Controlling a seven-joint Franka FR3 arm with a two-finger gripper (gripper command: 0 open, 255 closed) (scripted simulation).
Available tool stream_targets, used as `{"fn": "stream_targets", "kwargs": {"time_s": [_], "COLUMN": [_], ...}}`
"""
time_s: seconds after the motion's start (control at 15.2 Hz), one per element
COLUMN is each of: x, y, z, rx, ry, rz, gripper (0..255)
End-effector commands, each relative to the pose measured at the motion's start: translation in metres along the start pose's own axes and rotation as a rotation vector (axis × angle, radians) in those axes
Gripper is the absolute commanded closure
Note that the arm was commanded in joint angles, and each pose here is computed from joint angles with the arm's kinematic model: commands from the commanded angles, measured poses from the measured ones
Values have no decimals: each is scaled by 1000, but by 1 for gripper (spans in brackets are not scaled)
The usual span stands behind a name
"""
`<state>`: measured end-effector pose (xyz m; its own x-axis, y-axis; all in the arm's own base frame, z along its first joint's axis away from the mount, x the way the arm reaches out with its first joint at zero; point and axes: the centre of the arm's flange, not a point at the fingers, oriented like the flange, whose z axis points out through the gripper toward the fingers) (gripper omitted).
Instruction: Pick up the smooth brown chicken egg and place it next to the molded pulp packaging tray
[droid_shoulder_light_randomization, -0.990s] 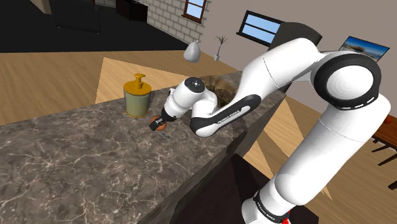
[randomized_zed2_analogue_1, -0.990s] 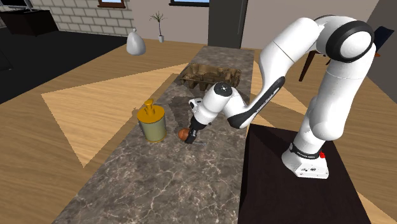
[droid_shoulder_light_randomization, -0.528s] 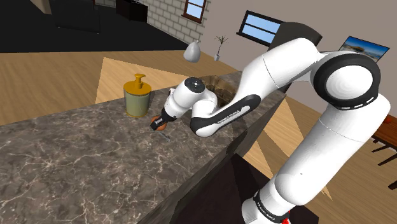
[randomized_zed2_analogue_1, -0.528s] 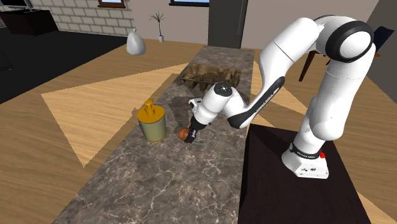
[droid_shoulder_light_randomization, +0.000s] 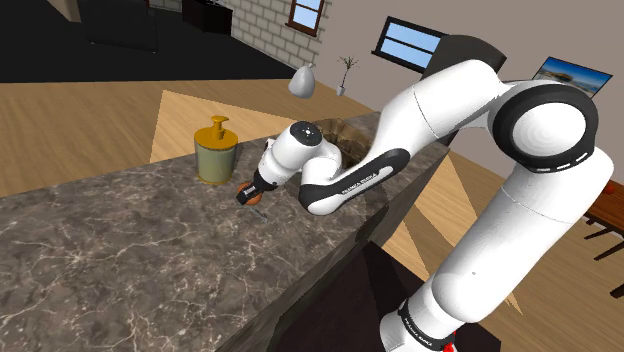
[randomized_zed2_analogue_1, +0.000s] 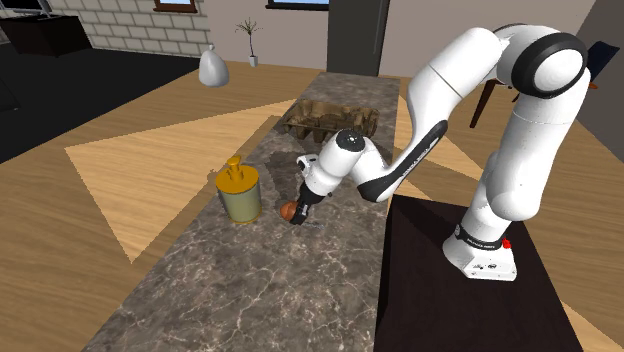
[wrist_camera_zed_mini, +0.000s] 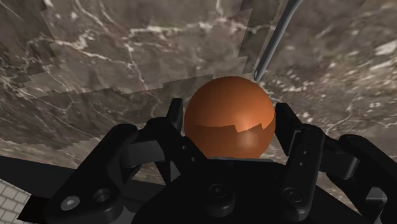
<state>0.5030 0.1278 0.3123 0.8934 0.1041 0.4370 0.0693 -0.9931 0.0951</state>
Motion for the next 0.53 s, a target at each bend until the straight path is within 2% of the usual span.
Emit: {"fn": "stream_targets", "kwargs": {"time_s": [0.0, 0.46], "x": [2, 18], "y": [0, 4], "z": [-5, -38], "rx": [0, 0], "ry": [0, 0], "rz": [0, 0], "gripper": [255, 255]}}
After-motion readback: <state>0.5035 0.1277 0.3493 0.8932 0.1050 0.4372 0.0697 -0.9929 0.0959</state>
